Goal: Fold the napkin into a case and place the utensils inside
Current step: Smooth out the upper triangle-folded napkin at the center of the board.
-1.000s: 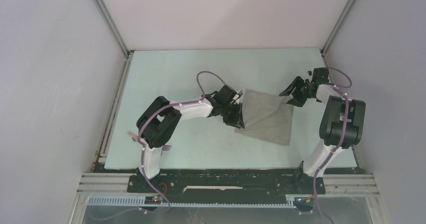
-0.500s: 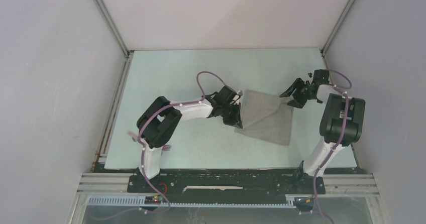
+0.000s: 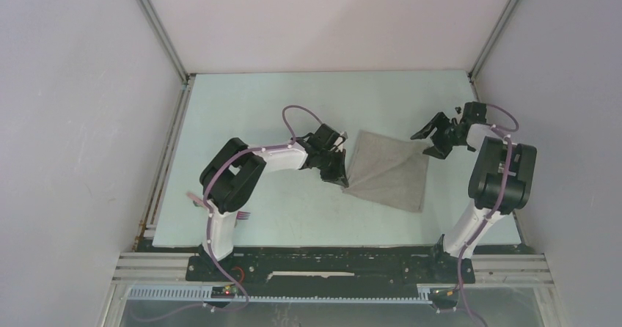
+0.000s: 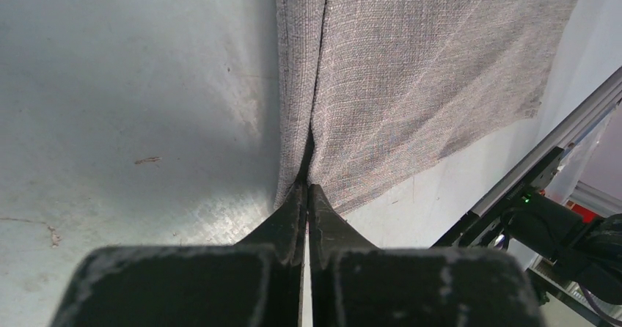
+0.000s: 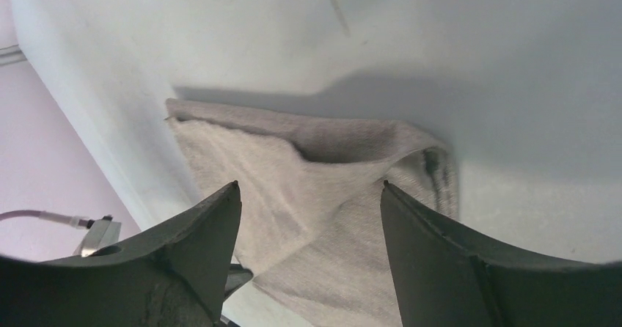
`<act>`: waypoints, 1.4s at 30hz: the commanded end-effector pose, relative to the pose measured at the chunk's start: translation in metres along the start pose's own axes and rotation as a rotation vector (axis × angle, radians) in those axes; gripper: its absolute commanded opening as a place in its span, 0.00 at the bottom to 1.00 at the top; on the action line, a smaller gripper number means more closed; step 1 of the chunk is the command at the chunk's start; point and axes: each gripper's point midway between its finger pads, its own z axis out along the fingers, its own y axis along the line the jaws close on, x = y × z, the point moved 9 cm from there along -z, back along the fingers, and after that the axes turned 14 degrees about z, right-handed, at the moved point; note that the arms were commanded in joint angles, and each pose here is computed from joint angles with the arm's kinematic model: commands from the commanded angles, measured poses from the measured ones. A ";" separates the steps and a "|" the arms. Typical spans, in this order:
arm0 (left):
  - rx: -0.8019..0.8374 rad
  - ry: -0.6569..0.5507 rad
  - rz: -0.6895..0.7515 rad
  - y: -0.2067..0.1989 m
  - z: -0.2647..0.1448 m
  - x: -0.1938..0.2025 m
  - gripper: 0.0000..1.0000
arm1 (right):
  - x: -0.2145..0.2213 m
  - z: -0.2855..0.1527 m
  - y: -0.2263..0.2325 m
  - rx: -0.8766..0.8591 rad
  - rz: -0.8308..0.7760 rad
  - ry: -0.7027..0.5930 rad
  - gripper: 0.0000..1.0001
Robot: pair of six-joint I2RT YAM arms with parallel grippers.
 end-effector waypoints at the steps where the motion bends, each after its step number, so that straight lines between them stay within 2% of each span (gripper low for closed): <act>1: 0.007 0.001 0.007 -0.001 -0.001 -0.002 0.00 | 0.002 -0.033 0.033 -0.079 -0.080 -0.058 0.76; 6: 0.014 -0.003 0.002 -0.003 -0.001 -0.004 0.00 | 0.017 -0.026 0.045 -0.152 -0.117 0.023 0.73; 9: 0.014 0.000 -0.001 -0.003 -0.001 -0.003 0.00 | 0.009 -0.010 0.039 -0.193 -0.081 0.056 0.73; 15: 0.035 0.009 -0.013 -0.005 0.002 0.002 0.00 | -0.021 0.023 0.003 -0.161 0.021 0.039 0.73; 18: 0.044 0.020 -0.018 -0.006 0.005 0.006 0.00 | -0.024 0.029 -0.001 -0.077 0.006 0.005 0.74; 25: 0.020 -0.009 0.008 -0.008 -0.008 0.002 0.00 | -0.023 0.004 0.031 -0.096 -0.115 -0.037 0.83; 29: 0.036 -0.013 0.010 -0.012 -0.013 0.002 0.01 | -0.011 -0.012 0.054 -0.088 -0.190 -0.050 0.84; 33: 0.052 -0.022 0.008 -0.015 -0.016 0.002 0.09 | 0.015 -0.010 0.078 -0.092 -0.239 -0.039 0.84; 34: 0.056 -0.028 0.013 -0.017 -0.019 0.002 0.14 | 0.022 -0.006 0.083 -0.077 -0.246 -0.044 0.82; 38: 0.092 -0.067 0.037 -0.028 -0.037 -0.004 0.29 | 0.045 0.020 0.099 -0.046 -0.248 -0.064 0.69; 42: 0.107 -0.102 0.052 -0.036 -0.053 -0.007 0.42 | 0.069 0.047 0.114 -0.003 -0.280 -0.072 0.62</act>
